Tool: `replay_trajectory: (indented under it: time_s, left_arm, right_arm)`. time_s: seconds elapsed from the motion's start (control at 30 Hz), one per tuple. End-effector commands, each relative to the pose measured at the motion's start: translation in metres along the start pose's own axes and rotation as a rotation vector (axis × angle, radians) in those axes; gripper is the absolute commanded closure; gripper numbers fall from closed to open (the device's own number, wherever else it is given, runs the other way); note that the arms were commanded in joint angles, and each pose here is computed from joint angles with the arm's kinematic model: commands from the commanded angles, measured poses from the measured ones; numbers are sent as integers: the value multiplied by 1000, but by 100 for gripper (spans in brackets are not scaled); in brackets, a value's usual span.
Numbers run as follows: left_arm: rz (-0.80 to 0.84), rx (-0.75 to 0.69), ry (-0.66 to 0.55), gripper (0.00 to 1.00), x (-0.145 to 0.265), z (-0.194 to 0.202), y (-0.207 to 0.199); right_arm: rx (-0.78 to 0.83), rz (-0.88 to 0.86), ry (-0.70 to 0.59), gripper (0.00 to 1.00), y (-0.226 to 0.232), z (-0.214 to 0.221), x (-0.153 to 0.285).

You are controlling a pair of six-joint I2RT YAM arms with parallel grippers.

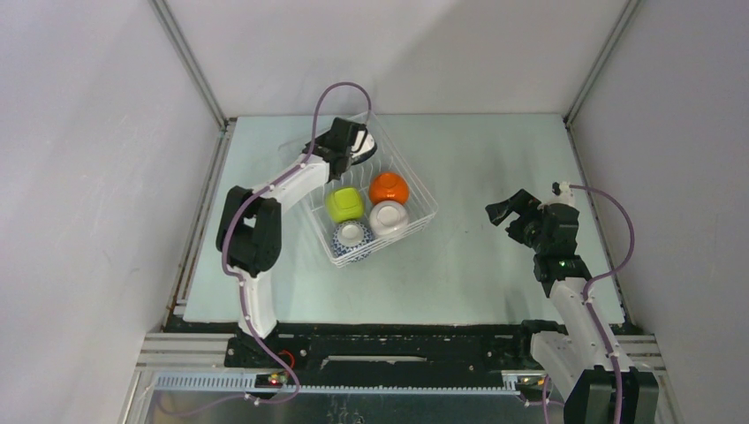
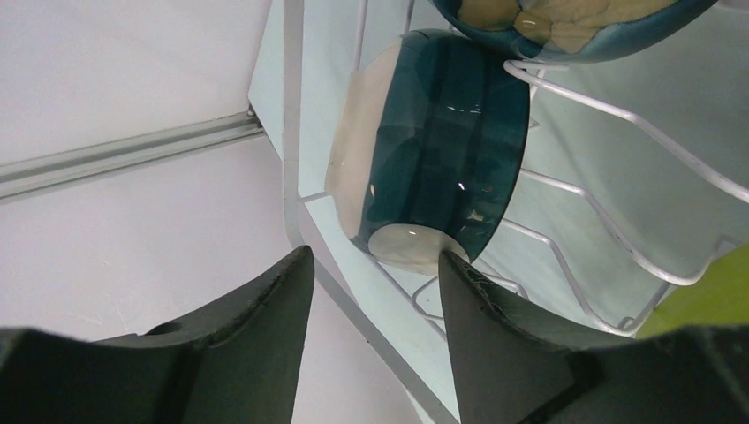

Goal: Unload the bowls from the dish rack

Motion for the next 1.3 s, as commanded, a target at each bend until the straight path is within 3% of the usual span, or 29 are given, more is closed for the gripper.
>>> replay_trajectory:
  time_s: [0.0,0.07,0.2,0.3,1.27]
  left_arm:
    - [-65,53,-21,37,5,7,13]
    - [-50,46,-25,36,3,7,10]
    - [0,25,-42,10,3,7,3]
    - [25,22,-63,5,5,7,2]
    - [303,-62,-28,0,-22,2,-26]
  right_arm:
    - [11,-21,-12,0,1,-2,0]
    - [12,-23,-11,0,2,-2,0]
    - [11,-25,-12,0,2,-2,0]
    - [11,-25,-8,0,2,-2,0]
    - [13,-35,-18,0,3,-3,-2]
Point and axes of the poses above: each gripper's point midway between its finger pads, its own x axis back along the fingers, its own y axis along the line the jaws close on, z = x × y, the point moved 10 cm from there along x, back along the fingers, and after that the axes turned 12 degrees about -x, right-handed, at the moved point
